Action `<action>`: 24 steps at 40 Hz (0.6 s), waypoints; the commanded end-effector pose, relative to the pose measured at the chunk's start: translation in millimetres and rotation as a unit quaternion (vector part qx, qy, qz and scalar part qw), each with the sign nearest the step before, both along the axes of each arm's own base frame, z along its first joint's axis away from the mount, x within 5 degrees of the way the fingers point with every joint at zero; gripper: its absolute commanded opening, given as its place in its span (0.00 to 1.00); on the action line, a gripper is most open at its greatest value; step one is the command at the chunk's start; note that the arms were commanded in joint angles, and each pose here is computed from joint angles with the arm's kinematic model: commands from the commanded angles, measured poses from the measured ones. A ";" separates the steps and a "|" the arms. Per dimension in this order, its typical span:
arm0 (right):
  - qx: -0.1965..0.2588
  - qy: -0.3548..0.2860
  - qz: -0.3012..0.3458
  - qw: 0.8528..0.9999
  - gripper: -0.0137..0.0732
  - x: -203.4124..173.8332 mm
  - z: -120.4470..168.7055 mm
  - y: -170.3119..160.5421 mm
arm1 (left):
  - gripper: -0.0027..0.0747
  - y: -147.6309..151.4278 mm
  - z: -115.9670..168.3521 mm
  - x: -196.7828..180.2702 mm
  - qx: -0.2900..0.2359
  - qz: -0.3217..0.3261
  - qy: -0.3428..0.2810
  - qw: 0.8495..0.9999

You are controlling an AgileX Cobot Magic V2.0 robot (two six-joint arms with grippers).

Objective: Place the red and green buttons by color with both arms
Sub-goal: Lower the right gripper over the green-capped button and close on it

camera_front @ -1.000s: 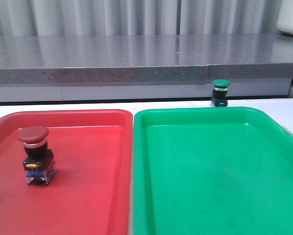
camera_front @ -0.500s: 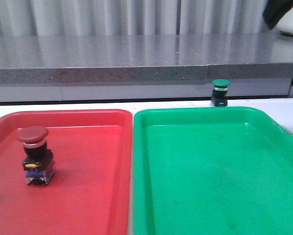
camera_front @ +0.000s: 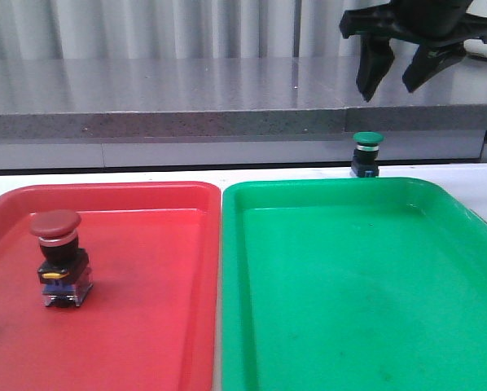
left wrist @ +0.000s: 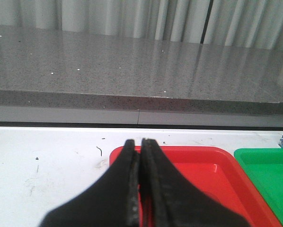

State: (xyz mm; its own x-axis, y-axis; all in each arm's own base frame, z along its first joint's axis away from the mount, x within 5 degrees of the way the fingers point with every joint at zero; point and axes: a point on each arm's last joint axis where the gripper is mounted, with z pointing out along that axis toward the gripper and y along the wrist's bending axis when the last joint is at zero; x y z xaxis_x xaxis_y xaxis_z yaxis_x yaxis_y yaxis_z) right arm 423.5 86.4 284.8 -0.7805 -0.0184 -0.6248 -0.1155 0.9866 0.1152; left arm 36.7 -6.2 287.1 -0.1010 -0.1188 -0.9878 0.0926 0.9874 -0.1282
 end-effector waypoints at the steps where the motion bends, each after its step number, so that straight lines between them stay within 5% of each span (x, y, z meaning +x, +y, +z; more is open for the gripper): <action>1: 0.000 -0.043 -0.003 0.999 0.70 10.9 26.7 0.8 | 0.01 0.5 14.7 -0.1 -0.006 0.004 -0.045 0.999; 9: -0.001 0.004 -0.009 1.000 0.86 35.2 3.7 6.7 | 0.01 0.5 14.7 -0.1 -0.006 0.004 -0.045 0.999; 24: 0.010 0.029 -0.042 0.999 0.85 58.9 -25.5 7.1 | 0.01 0.5 14.7 -0.1 -0.006 0.004 -0.045 0.999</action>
